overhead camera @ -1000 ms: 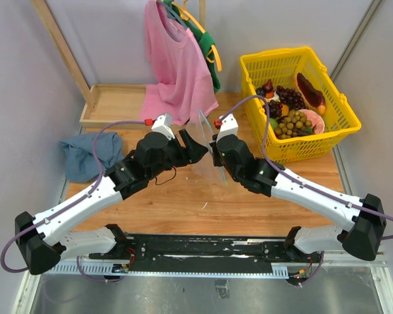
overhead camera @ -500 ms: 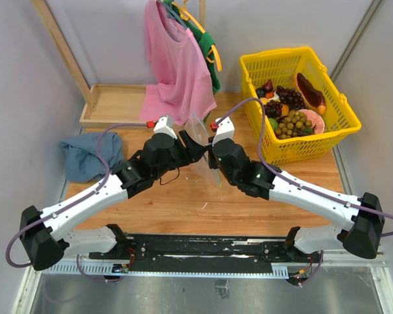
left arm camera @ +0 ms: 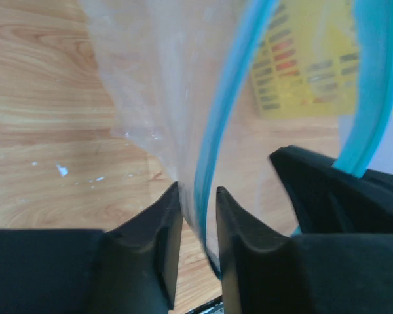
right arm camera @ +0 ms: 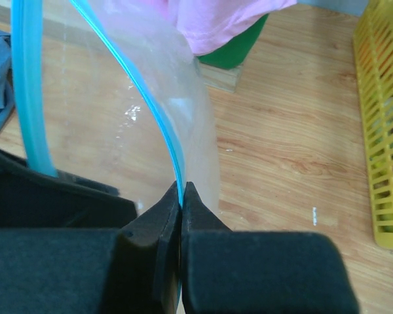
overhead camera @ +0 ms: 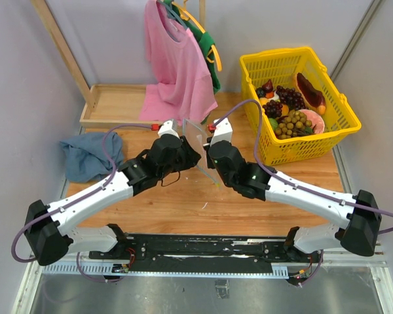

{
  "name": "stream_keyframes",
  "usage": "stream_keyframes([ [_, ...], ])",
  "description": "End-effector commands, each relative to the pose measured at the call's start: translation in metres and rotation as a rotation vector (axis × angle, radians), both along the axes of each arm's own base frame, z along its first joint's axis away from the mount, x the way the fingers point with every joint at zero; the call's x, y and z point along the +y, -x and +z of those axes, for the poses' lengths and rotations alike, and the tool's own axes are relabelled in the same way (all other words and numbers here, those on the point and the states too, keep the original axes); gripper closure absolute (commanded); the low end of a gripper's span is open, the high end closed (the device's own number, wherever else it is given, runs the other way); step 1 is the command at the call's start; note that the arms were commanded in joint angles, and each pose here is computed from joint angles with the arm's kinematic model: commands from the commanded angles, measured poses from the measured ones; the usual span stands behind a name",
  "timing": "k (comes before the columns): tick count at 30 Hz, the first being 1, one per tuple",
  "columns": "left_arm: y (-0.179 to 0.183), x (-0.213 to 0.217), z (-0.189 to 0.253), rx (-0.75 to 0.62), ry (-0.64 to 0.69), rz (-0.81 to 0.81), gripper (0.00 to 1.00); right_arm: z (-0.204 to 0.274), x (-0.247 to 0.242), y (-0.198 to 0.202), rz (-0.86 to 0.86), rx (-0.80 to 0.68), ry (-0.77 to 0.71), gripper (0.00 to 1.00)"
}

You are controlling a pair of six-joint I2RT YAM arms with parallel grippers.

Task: Place the food in the zip-top bag and seal the zipper
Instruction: Open the zipper of the food storage bag at the center of the board.

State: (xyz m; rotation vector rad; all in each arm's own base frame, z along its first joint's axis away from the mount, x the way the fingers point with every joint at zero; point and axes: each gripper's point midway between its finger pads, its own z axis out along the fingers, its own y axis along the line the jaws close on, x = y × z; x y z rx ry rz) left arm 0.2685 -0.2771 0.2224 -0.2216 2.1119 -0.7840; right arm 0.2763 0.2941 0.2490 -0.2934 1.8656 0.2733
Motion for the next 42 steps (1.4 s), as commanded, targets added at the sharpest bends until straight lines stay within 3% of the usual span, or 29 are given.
stream_keyframes([
  [1,0.000,0.021,0.026,-0.064,-0.059,0.040,0.76,0.008,-0.020,-0.005,-0.079,-0.058,0.046,0.99],
  [5,0.004,0.039,0.037,-0.073,-0.154,0.051,0.95,0.000,-0.044,-0.015,-0.121,-0.034,0.096,0.99],
  [7,0.006,0.045,0.040,-0.071,-0.208,0.035,0.99,-0.009,-0.053,-0.020,-0.124,0.002,0.104,0.99],
  [14,0.013,0.063,0.040,-0.022,-0.410,-0.040,1.00,-0.046,-0.070,-0.038,-0.100,0.146,0.112,0.99],
  [22,0.011,0.056,0.014,0.051,-0.410,-0.159,1.00,-0.088,-0.047,-0.036,0.010,0.281,0.095,0.99],
  [27,0.003,0.030,0.003,0.055,-0.370,-0.227,1.00,-0.087,-0.026,-0.031,0.131,0.275,0.045,0.81],
  [32,-0.011,0.025,-0.008,0.084,-0.423,-0.206,1.00,-0.082,-0.027,-0.032,0.148,0.259,0.035,0.74],
  [37,-0.023,0.034,-0.016,0.096,-0.494,-0.155,1.00,-0.076,-0.033,-0.034,0.172,0.255,0.036,0.61],
  [42,-0.022,0.025,-0.024,0.107,-0.489,-0.204,1.00,-0.053,-0.034,-0.029,0.216,0.224,0.031,0.48],
])
